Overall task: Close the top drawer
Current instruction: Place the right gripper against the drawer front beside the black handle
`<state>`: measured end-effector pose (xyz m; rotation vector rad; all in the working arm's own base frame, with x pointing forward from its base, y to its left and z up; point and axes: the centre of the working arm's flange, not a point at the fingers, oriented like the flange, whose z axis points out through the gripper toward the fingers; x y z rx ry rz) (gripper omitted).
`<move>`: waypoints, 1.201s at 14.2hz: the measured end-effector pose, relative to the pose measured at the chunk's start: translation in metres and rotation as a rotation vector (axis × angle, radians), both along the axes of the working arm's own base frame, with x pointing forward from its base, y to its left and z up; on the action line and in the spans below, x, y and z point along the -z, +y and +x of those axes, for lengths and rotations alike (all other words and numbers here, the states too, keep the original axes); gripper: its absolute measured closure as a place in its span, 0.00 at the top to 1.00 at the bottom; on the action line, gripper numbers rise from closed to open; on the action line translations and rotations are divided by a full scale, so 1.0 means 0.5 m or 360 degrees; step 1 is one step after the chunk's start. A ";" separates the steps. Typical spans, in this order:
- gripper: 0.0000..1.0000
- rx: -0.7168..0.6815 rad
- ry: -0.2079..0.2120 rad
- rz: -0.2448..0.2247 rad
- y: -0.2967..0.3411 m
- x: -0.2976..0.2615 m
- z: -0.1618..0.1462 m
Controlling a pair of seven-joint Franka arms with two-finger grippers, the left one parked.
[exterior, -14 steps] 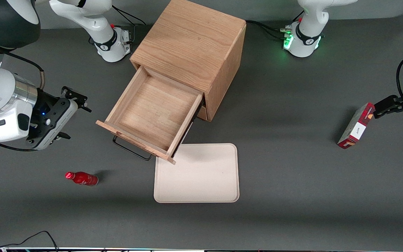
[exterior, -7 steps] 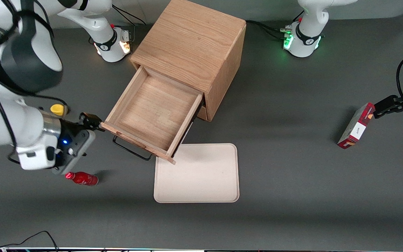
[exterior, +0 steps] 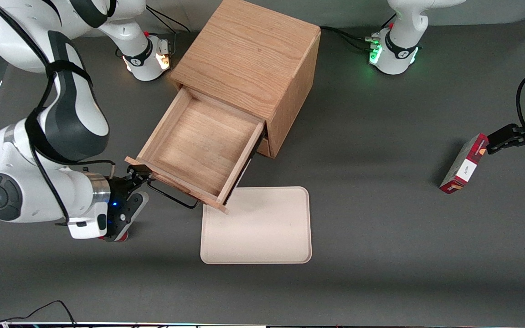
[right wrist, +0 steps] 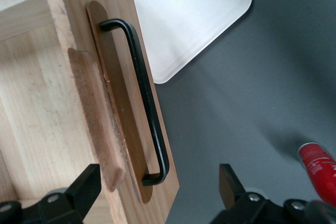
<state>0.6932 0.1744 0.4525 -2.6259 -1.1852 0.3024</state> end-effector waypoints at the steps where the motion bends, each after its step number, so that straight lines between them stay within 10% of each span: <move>1: 1.00 0.0009 0.0020 0.0014 0.001 0.017 0.001; 17: 1.00 0.0200 0.0071 0.0027 0.010 0.120 0.025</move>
